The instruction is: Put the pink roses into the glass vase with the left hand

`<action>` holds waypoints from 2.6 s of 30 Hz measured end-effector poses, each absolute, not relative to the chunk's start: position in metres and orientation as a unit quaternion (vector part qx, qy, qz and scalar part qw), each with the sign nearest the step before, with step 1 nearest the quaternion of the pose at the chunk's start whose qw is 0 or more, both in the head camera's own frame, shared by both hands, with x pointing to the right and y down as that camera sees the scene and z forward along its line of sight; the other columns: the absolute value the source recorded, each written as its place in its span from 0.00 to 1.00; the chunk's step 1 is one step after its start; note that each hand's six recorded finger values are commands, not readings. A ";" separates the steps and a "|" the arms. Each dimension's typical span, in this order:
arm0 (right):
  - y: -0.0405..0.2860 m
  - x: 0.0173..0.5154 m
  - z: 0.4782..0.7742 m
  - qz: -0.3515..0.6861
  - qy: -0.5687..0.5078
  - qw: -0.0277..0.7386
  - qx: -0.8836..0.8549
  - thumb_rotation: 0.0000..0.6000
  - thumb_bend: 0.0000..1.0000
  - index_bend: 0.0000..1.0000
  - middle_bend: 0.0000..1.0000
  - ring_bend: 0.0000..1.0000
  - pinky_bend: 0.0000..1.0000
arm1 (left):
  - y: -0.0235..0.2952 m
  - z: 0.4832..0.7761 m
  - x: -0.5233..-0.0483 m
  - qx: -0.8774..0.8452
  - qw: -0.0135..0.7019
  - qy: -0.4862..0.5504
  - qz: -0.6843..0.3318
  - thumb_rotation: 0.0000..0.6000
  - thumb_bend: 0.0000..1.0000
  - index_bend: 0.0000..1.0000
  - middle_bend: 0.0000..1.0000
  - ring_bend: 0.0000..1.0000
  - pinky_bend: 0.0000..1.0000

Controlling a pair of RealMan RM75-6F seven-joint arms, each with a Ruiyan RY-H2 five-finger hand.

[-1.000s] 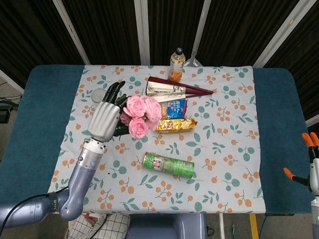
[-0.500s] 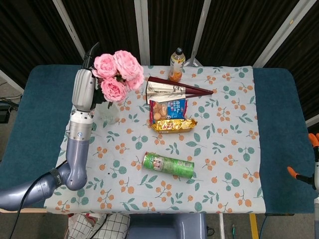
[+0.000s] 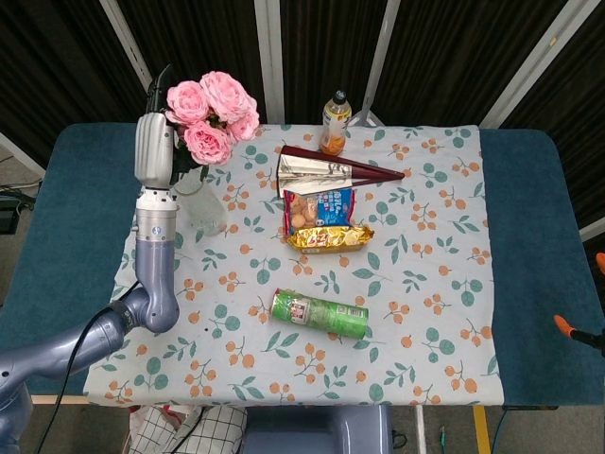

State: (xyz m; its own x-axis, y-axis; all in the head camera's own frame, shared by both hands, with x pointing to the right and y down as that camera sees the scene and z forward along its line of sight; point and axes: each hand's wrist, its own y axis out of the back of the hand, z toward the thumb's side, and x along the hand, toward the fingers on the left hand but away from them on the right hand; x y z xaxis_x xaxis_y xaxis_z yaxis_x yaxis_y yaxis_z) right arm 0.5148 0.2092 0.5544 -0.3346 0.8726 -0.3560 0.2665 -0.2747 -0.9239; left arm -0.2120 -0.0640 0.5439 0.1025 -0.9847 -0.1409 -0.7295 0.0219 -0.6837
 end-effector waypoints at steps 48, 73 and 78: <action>0.210 0.516 0.542 0.589 -0.571 0.248 -0.515 1.00 0.15 0.12 0.00 0.00 0.00 | 0.018 0.586 -0.329 -0.735 0.280 0.486 -0.381 1.00 0.12 0.10 0.20 0.00 0.00; 0.208 0.490 0.540 0.563 -0.514 0.296 -0.575 1.00 0.15 0.12 0.00 0.00 0.00 | 0.163 0.577 -0.459 -0.591 0.336 0.564 -0.469 1.00 0.24 0.20 0.25 0.00 0.00; 0.209 0.479 0.537 0.556 -0.477 0.325 -0.598 1.00 0.15 0.12 0.00 0.00 0.00 | 0.181 0.583 -0.450 -0.589 0.352 0.531 -0.496 1.00 0.24 0.16 0.23 0.00 0.00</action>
